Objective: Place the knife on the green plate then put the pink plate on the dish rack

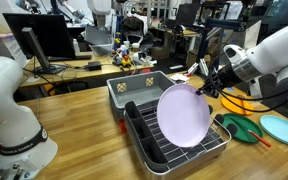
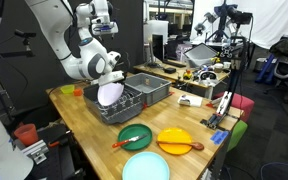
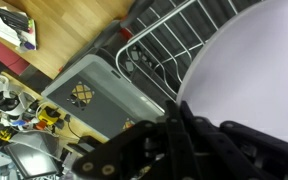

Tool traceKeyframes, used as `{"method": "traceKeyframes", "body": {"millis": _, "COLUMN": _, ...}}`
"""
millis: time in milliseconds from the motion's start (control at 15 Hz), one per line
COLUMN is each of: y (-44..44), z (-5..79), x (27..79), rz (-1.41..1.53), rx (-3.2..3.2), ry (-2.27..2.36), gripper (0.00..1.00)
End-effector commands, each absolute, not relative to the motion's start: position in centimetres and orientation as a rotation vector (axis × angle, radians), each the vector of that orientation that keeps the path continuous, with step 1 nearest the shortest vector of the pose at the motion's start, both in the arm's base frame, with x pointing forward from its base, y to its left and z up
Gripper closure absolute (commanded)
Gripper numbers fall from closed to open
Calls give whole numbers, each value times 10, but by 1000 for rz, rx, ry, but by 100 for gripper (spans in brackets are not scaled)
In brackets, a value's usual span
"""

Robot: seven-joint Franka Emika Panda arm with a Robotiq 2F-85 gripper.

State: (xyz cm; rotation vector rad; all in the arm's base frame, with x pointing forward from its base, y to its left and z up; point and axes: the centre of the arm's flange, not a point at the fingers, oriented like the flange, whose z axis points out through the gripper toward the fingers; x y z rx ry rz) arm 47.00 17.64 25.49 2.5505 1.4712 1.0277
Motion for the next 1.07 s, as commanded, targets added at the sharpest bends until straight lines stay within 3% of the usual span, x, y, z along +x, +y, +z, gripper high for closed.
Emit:
{"method": "traceKeyframes", "body": {"millis": 0, "y": 169, "z": 236, "x": 454, "rz": 1057, "rx": 2502, "ry": 1506, "gripper": 99}}
{"method": "traceKeyframes", "body": {"millis": 1000, "y": 191, "z": 264, "x": 479, "rz": 1169, "rx": 2424, "ry": 1531, "gripper": 99}}
